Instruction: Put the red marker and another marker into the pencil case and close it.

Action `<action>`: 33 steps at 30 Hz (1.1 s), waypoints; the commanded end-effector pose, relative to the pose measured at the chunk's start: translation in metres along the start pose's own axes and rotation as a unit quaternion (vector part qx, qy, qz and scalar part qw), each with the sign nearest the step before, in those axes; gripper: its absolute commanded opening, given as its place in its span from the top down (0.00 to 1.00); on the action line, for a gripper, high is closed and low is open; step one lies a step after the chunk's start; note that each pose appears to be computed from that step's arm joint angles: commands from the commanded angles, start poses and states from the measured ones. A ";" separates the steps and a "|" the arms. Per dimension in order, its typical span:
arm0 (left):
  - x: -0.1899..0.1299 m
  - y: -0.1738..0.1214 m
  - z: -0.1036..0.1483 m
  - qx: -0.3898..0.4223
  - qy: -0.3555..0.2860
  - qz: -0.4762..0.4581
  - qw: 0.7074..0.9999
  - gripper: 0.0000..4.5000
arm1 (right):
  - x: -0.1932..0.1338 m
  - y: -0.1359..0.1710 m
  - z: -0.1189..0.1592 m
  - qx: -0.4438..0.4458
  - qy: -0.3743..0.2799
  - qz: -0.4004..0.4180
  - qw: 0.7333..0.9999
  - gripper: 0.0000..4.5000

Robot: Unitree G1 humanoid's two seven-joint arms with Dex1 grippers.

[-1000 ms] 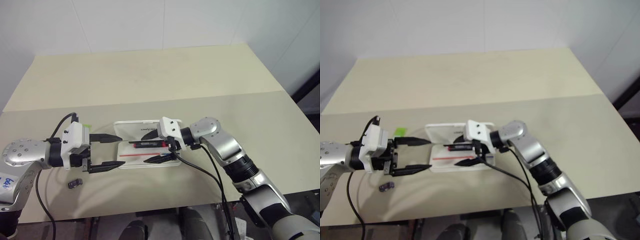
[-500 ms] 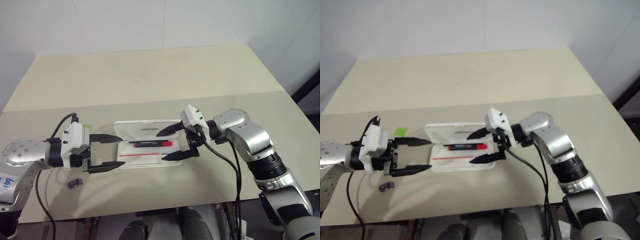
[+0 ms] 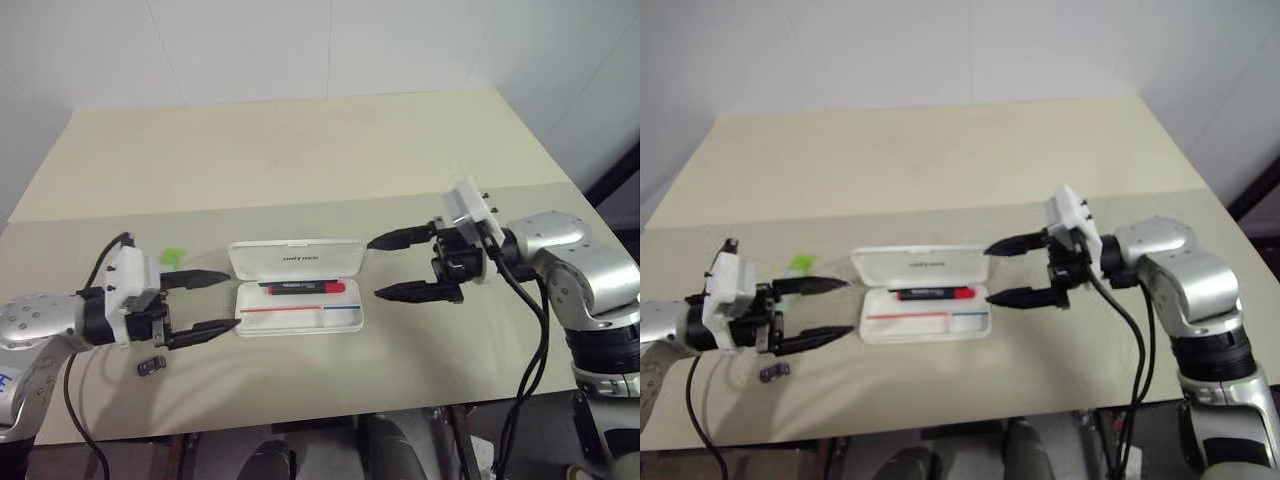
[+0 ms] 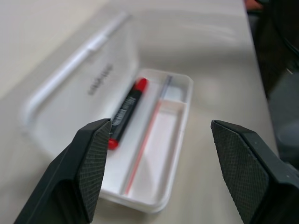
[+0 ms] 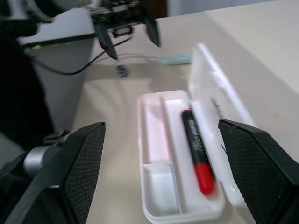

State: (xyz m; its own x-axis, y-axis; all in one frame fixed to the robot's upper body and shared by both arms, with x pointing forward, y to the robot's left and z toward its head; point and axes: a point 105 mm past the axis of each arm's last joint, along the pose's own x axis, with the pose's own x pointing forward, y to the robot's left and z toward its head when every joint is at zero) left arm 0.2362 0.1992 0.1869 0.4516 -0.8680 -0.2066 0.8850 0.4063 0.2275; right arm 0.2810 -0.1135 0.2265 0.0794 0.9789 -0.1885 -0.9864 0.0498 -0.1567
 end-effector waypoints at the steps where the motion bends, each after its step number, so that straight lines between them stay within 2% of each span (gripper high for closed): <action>1: -0.006 -0.003 0.004 0.003 -0.012 0.013 1.000 0.20 | -0.008 0.004 0.020 -0.044 -0.025 -0.017 0.999 0.10; 7: -0.016 0.003 -0.006 -0.016 -0.009 0.052 0.998 0.20 | -0.012 0.006 0.026 -0.058 -0.042 -0.026 0.997 0.10; 10: -0.024 0.008 -0.009 -0.026 -0.018 0.095 0.995 0.20 | -0.013 0.005 0.024 -0.060 -0.039 -0.032 0.997 0.10; 12: -0.033 0.014 -0.010 -0.023 -0.031 0.157 0.987 0.20 | -0.013 0.004 0.022 -0.060 -0.038 -0.035 0.997 0.10; 14: -0.046 0.020 -0.018 -0.021 -0.037 0.248 0.968 0.20 | -0.012 0.003 0.020 -0.059 -0.039 -0.038 0.997 0.10; 20: -0.069 0.016 -0.052 -0.048 -0.008 0.386 0.921 0.20 | -0.008 0.000 0.014 -0.058 -0.037 -0.035 0.997 0.10; 23: -0.081 0.015 -0.070 -0.063 0.026 0.427 0.902 0.20 | -0.006 -0.002 0.014 -0.058 -0.038 -0.033 0.997 0.10; 27: -0.095 0.020 -0.083 -0.080 0.036 0.475 0.876 0.20 | -0.004 -0.006 0.015 -0.060 -0.040 -0.030 0.997 0.10; 33: -0.095 0.031 -0.097 -0.094 0.054 0.490 0.865 0.20 | -0.001 -0.007 0.016 -0.062 -0.042 -0.030 0.997 0.10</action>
State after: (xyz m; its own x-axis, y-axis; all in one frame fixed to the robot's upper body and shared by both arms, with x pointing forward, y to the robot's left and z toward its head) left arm 0.2290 0.3187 0.1162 0.9924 -0.0667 -0.1030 0.0824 0.9843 0.1559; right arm 0.2875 -0.1143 0.2329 0.1282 0.9854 -0.1123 -0.9666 0.0988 -0.2364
